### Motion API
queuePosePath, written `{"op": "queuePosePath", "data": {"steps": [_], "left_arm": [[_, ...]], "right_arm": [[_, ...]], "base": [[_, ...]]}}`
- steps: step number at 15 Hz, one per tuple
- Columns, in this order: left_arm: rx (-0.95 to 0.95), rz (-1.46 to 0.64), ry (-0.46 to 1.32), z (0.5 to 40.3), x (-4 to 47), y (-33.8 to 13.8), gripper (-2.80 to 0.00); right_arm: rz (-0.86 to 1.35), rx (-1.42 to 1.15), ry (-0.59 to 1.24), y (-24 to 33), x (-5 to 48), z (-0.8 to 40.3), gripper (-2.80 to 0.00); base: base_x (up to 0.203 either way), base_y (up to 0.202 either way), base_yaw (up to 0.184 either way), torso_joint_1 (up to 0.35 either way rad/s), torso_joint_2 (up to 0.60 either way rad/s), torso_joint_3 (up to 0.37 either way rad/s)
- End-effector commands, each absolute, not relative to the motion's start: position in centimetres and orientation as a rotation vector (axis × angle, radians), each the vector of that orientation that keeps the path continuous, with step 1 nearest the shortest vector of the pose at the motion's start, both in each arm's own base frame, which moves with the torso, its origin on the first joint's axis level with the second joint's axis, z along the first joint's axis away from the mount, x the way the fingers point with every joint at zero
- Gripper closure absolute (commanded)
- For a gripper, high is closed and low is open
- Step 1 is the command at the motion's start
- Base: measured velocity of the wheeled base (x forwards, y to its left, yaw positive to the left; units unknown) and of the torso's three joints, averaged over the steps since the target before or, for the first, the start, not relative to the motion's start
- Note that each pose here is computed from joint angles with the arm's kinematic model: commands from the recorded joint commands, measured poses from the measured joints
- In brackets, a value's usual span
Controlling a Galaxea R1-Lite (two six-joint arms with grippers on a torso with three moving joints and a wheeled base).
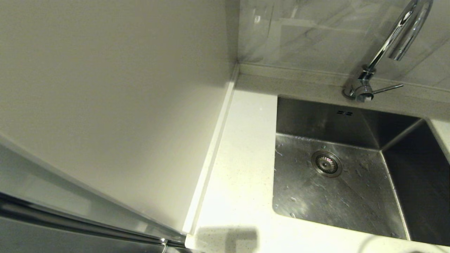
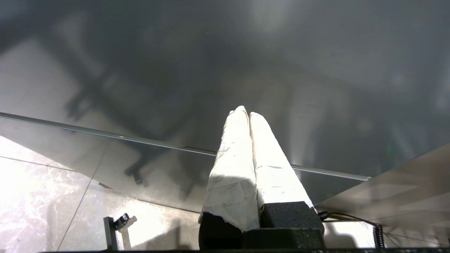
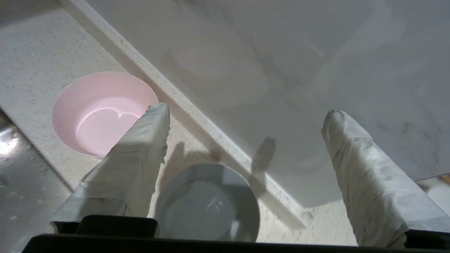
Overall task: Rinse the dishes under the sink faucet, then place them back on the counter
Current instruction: Place the plate on the table
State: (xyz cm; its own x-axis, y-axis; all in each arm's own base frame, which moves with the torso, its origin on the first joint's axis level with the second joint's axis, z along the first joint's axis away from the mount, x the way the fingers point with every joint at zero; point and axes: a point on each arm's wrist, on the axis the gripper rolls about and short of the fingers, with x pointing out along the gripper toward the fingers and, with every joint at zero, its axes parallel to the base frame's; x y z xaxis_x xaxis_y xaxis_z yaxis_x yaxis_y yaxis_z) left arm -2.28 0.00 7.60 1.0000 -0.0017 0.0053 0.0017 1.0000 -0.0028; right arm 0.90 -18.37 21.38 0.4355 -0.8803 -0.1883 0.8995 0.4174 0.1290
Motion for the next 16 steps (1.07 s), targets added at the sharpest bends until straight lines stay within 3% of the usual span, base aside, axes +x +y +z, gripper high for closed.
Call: {"op": "queuePosePath", "data": {"steps": [1,5,8,12,16], "left_arm": [[-0.003,-0.002,-0.003,7.5,-2.3,0.0,0.0],[-0.003,-0.002,-0.003,7.5,-2.3,0.0,0.0],[-0.003,-0.002,-0.003,7.5,-2.3,0.0,0.0],[-0.003,-0.002,-0.003,7.5,-2.3,0.0,0.0],[-0.003,-0.002,-0.005,7.6,-2.3,0.0,0.0]], "right_arm": [[-1.098,0.417,0.199,-17.6,0.9,23.5,-2.8],[-0.994,0.785,0.371,-13.3,1.1,30.0,-2.8],[-0.928,0.96,0.48,-10.5,1.2,31.5,-2.8],[-0.81,1.02,0.639,-8.8,1.3,31.5,-2.8],[-0.626,0.856,0.667,-9.3,1.6,31.5,-2.8]], "base": [[0.0,0.0,0.0,0.0,0.0,0.0],[0.0,0.0,0.0,0.0,0.0,0.0],[0.0,0.0,0.0,0.0,0.0,0.0],[0.0,0.0,0.0,0.0,0.0,0.0],[0.0,0.0,0.0,0.0,0.0,0.0]]}}
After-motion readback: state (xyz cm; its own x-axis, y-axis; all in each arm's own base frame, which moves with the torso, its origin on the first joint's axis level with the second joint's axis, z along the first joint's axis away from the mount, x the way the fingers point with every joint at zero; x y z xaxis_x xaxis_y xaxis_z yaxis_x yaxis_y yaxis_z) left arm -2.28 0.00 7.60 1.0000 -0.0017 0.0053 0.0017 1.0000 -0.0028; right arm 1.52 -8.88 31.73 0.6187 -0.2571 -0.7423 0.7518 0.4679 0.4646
